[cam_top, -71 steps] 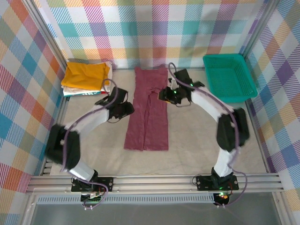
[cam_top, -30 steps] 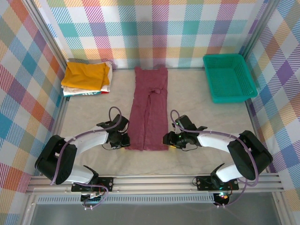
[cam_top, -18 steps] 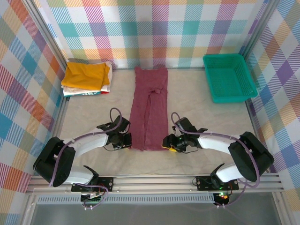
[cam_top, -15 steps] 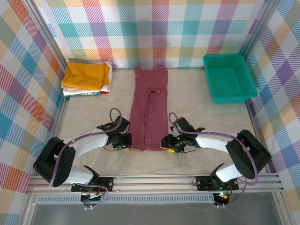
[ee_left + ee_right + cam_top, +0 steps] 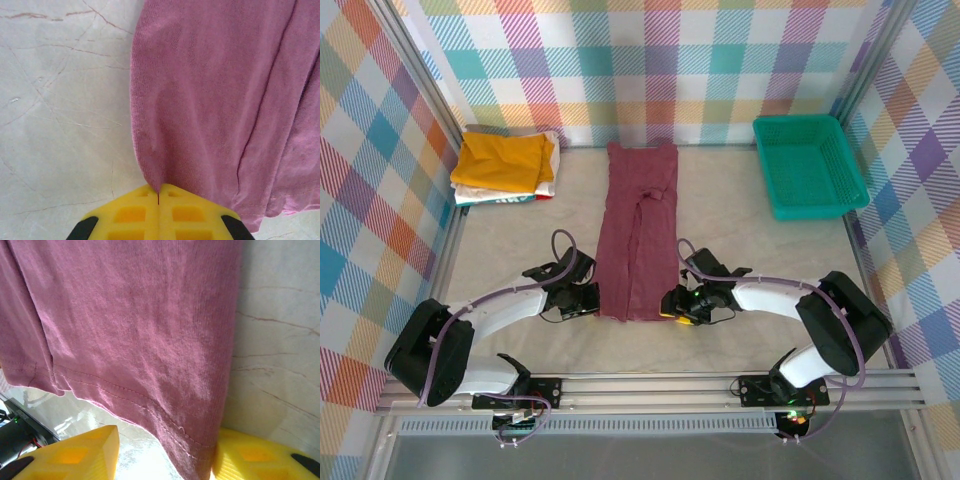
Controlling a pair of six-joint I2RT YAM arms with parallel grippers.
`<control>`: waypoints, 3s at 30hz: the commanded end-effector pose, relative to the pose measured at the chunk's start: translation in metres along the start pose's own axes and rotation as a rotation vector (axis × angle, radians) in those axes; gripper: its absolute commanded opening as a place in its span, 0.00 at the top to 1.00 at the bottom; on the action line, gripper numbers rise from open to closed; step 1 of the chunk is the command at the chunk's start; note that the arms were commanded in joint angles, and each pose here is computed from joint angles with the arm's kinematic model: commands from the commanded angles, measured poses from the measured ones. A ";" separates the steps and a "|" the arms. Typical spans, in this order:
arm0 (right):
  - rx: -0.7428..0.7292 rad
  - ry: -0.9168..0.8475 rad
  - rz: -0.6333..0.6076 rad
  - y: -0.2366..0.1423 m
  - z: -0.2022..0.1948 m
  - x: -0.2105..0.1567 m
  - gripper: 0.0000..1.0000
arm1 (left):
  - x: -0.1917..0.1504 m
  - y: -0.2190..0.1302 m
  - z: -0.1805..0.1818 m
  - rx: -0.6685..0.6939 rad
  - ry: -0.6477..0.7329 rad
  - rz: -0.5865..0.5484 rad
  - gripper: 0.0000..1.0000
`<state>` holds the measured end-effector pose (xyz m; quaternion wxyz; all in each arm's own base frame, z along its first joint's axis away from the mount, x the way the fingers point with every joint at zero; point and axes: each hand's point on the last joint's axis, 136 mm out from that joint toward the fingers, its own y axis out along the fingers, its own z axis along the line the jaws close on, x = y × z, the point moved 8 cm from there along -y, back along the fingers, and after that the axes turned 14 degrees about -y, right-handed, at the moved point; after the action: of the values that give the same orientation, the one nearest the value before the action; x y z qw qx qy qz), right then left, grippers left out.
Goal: Fold and stack the t-shirts
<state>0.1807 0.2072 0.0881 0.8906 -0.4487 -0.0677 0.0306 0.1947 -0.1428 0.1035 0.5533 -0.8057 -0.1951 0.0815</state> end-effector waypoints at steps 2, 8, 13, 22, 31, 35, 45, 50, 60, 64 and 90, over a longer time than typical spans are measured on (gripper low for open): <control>-0.073 0.015 -0.010 -0.001 -0.008 0.003 0.61 | -0.005 0.002 0.007 0.030 0.004 0.008 1.00; -0.051 -0.011 -0.015 -0.001 -0.002 0.007 0.86 | -0.001 -0.005 0.000 -0.006 0.004 -0.012 1.00; -0.046 -0.055 -0.039 -0.016 0.005 0.006 1.00 | -0.001 -0.015 -0.004 -0.057 0.015 -0.030 1.00; 0.036 -0.145 -0.144 -0.054 0.027 0.001 1.00 | -0.007 -0.075 -0.015 -0.142 0.059 -0.108 1.00; 0.038 -0.109 -0.068 -0.042 0.010 -0.025 1.00 | -0.035 -0.038 0.010 -0.147 -0.014 -0.010 1.00; -0.004 -0.110 -0.001 -0.033 0.005 -0.047 1.00 | -0.051 -0.035 0.015 -0.107 0.005 0.005 1.00; -0.016 -0.102 -0.058 -0.051 0.010 -0.050 1.00 | -0.054 -0.054 0.004 -0.115 0.021 -0.003 1.00; -0.032 -0.101 -0.103 -0.060 0.016 -0.035 1.00 | -0.042 -0.063 -0.005 -0.087 0.028 -0.078 1.00; -0.059 -0.132 -0.187 -0.080 0.026 0.025 1.00 | 0.013 -0.074 -0.039 -0.078 0.016 -0.164 1.00; -0.075 -0.150 -0.237 -0.086 0.029 0.054 1.00 | 0.043 -0.075 -0.056 -0.098 0.016 -0.205 1.00; -0.065 -0.160 -0.334 -0.070 0.013 0.181 1.00 | 0.167 -0.024 -0.088 -0.033 0.054 -0.282 1.00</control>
<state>0.3444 0.1939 0.1622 0.8572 -0.4691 -0.1959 -0.0827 0.3576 -0.1466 0.1681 0.5562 -0.7811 -0.2837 -0.0106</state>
